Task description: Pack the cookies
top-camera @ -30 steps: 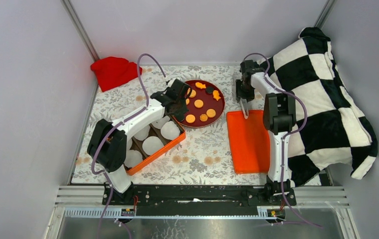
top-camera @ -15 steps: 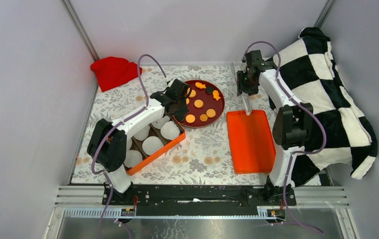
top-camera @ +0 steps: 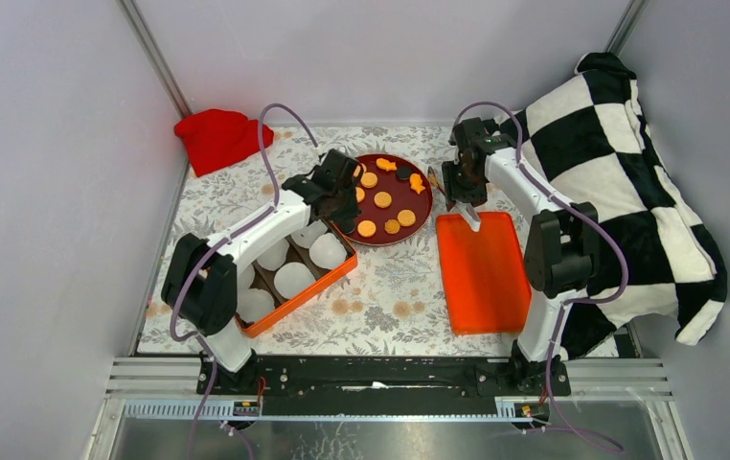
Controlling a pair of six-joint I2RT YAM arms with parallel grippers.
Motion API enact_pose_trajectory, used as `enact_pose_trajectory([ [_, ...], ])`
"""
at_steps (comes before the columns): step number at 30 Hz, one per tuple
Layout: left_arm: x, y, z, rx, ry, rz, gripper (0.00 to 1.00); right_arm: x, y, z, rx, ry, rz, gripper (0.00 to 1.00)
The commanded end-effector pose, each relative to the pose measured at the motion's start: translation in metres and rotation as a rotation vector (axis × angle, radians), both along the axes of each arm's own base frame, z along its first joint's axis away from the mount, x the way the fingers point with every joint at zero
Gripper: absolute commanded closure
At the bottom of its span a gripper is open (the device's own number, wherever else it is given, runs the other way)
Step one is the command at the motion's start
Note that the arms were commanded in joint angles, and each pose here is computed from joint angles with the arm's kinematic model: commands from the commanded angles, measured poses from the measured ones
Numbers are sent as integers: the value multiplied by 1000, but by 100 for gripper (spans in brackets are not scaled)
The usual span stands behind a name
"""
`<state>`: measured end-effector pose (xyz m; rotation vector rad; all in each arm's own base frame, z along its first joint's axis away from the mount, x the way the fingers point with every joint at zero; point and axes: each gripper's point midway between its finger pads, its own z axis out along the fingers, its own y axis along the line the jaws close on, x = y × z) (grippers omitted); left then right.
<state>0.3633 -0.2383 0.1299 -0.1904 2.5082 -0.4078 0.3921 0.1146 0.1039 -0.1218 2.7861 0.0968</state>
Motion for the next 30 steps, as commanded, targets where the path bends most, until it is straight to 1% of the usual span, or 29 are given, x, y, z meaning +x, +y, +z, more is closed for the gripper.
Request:
enact_pose_trajectory([
  [1, -4, 2, 3, -27, -13, -9, 100, 5, 4, 26, 12, -93, -16, 46],
  [5, -3, 0, 1, -34, -6, -9, 100, 4, 6, 40, 22, -129, -6, 46],
  [8, -1, 0, 1, -29, -8, -5, 100, 0, 12, 56, 30, -178, 21, 51],
  [12, 2, 11, 1, 23, -19, 34, 100, -13, 30, 72, 32, -229, 76, 53],
  [14, 2, 17, 2, 45, -27, 54, 100, -23, 47, 74, 45, -238, 127, 53],
  [21, -6, 30, 2, 72, -36, 82, 100, -48, 88, 50, 53, -185, 252, 50],
  [30, -9, 43, 22, 96, -76, 119, 100, -53, 102, 10, 28, -132, 298, 47],
])
